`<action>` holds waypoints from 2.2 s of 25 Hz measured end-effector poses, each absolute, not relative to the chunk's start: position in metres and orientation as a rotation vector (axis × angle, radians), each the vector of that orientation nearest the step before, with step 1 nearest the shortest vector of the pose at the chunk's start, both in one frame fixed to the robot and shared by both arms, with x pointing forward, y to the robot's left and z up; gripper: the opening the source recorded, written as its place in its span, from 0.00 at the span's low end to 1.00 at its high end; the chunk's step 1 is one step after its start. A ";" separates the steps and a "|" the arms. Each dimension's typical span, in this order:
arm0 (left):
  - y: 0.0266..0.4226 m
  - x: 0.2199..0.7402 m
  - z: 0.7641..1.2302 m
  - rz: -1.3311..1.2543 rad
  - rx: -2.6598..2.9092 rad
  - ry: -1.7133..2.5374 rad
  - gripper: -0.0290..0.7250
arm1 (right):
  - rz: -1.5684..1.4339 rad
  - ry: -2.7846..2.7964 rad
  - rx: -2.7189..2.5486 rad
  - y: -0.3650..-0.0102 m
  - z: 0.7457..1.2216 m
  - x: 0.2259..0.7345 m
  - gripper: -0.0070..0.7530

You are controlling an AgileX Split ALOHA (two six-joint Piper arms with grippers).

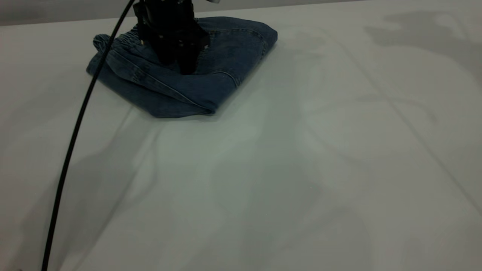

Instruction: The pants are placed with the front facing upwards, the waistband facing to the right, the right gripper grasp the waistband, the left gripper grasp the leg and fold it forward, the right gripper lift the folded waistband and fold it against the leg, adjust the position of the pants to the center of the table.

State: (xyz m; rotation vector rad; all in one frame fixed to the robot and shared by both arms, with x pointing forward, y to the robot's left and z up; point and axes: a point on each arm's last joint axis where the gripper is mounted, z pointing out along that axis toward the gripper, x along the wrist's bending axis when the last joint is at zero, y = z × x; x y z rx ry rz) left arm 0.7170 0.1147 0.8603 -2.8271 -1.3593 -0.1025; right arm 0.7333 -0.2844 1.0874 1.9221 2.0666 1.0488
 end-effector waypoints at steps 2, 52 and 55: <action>0.112 0.716 0.860 -0.057 -2.842 -1.390 0.62 | 1.049 2.067 1.922 -0.284 1.087 0.733 0.78; -0.009 0.649 0.863 0.355 -2.553 -1.999 0.62 | 1.046 2.073 1.921 -0.284 1.087 0.733 0.78; -0.010 0.649 0.863 0.372 -2.565 -1.989 0.62 | 1.044 2.075 1.922 -0.284 1.087 0.733 0.78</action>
